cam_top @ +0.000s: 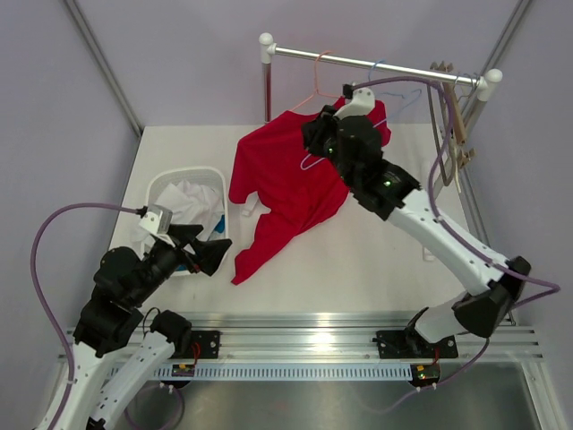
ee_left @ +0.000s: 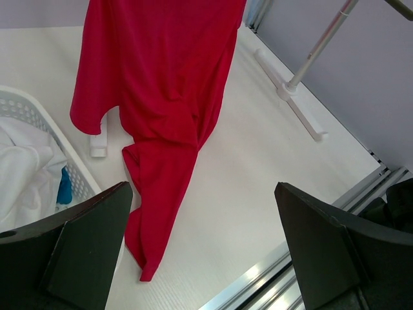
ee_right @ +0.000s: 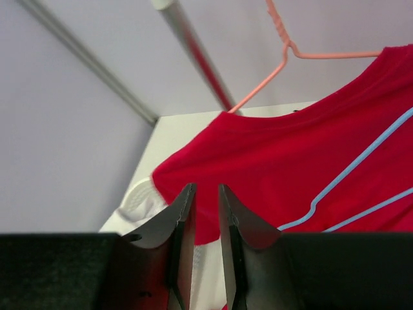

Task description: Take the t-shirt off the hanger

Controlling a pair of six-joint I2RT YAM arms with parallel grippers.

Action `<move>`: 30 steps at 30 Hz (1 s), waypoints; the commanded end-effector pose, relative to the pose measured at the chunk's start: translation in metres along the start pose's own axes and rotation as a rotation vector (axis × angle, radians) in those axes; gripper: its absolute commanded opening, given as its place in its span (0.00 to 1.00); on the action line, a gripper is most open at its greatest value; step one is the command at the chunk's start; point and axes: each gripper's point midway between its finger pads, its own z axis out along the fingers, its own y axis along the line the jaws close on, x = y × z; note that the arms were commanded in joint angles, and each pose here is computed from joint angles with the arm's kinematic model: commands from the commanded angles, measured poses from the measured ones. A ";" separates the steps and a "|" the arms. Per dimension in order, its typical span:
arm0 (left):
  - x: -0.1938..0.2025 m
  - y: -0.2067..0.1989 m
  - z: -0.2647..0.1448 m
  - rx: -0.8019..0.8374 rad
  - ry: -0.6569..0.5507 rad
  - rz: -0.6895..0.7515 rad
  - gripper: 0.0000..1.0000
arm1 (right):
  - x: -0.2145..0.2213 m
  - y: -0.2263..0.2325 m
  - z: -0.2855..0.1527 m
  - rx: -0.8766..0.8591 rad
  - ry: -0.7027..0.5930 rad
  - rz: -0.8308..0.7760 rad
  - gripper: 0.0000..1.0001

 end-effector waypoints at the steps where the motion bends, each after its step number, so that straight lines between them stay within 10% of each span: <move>1: -0.012 -0.006 -0.001 0.025 -0.060 0.008 0.99 | -0.028 -0.010 0.027 0.131 -0.170 0.011 0.29; 13: -0.004 -0.016 -0.004 0.077 -0.043 0.032 0.99 | -0.011 -0.016 0.090 0.214 -0.287 0.110 0.50; 30: -0.001 -0.018 -0.003 0.091 -0.031 0.048 0.99 | 0.013 -0.031 0.132 0.149 -0.260 0.293 0.37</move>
